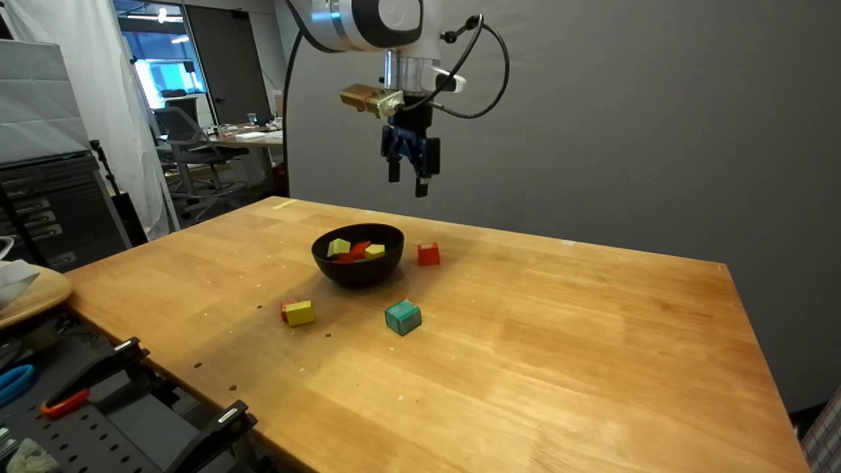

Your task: Pick up all the cube boxes on the table and put them inside the bowl

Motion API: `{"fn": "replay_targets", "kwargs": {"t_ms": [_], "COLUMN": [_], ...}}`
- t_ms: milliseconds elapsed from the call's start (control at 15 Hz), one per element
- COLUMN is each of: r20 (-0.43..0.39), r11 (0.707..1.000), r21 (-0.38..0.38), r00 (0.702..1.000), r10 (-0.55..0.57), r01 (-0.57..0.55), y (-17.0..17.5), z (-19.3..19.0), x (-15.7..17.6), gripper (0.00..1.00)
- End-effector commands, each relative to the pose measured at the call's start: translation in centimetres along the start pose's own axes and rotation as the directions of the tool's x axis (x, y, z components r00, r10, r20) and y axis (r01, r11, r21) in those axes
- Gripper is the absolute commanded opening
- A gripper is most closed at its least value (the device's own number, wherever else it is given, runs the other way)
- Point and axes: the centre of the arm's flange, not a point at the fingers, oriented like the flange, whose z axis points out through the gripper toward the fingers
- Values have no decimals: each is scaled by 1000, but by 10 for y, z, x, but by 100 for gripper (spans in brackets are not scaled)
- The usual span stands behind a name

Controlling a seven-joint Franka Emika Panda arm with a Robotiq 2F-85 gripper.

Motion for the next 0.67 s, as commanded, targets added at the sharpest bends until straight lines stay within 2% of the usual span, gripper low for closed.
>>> {"fn": "replay_targets", "kwargs": {"t_ms": [0, 133, 600], "r20": [-14, -23, 35], "r11": [1000, 999, 978], "r21": [4, -4, -9], "r00": [1000, 999, 977], "r10": [15, 48, 209], "r01": [-15, -48, -209], "y": [-4, -8, -18], "z": [3, 18, 72], "x": [6, 22, 64], "gripper": [100, 100, 100]}}
